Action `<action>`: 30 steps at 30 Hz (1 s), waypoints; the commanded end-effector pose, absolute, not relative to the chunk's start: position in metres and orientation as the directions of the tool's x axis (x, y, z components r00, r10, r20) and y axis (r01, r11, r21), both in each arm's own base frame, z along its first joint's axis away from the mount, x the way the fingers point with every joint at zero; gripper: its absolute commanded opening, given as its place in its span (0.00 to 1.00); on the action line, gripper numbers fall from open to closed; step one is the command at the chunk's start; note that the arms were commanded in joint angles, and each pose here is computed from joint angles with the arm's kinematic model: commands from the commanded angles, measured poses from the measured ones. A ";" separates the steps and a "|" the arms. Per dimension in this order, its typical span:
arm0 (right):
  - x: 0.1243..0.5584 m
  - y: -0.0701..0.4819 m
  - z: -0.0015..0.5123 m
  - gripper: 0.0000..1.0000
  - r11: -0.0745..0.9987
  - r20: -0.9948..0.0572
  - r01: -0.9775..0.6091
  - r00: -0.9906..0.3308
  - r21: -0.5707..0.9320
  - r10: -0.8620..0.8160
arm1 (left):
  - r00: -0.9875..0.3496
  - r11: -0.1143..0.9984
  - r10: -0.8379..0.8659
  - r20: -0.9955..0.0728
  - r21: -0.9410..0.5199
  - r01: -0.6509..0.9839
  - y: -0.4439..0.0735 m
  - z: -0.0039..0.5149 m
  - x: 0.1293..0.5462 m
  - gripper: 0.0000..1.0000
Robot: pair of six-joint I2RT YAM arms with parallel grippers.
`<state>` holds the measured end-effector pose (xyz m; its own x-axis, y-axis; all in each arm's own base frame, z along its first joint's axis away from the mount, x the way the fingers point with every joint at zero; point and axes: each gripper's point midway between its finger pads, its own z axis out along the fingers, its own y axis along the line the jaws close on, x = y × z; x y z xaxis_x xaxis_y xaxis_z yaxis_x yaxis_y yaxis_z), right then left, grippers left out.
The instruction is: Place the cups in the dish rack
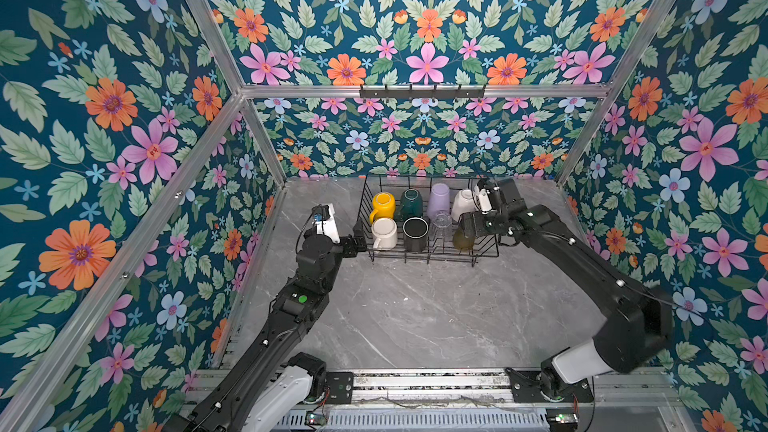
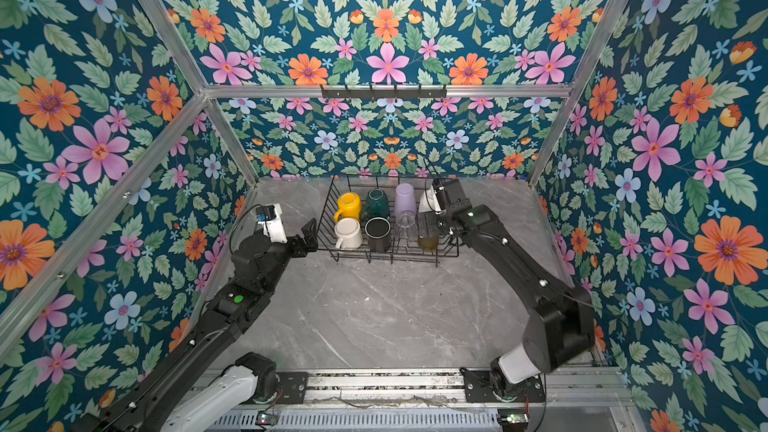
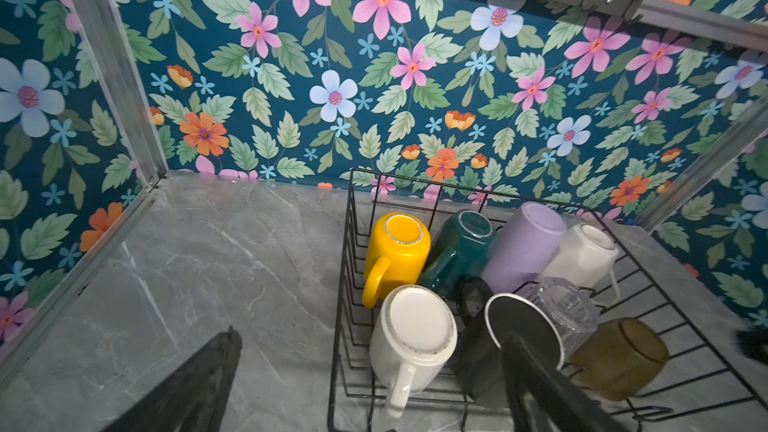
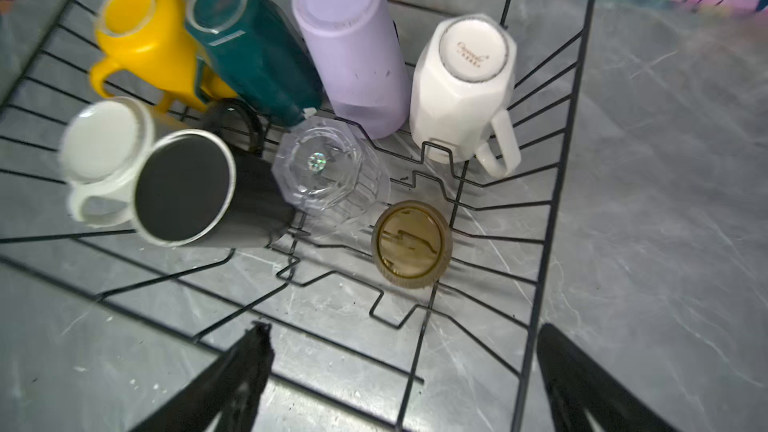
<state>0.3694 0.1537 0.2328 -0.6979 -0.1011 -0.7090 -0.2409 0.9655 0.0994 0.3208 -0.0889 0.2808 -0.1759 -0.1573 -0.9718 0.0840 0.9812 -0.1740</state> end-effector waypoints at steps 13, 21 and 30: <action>0.338 0.019 0.185 0.99 0.984 -0.870 0.145 -0.467 0.103 0.159 | -0.054 0.960 0.046 -0.997 0.059 -0.273 -0.016 0.211 0.329 0.99; 0.358 -0.005 0.152 0.99 0.983 -0.930 0.186 -0.363 -0.008 0.061 | -0.054 0.950 0.007 -0.999 0.023 -0.311 0.021 0.173 0.331 0.99; 0.367 -0.006 0.120 0.99 0.992 -0.946 0.124 -0.324 -0.024 0.018 | -0.051 0.969 0.066 -0.997 0.076 -0.235 0.010 0.151 0.352 0.99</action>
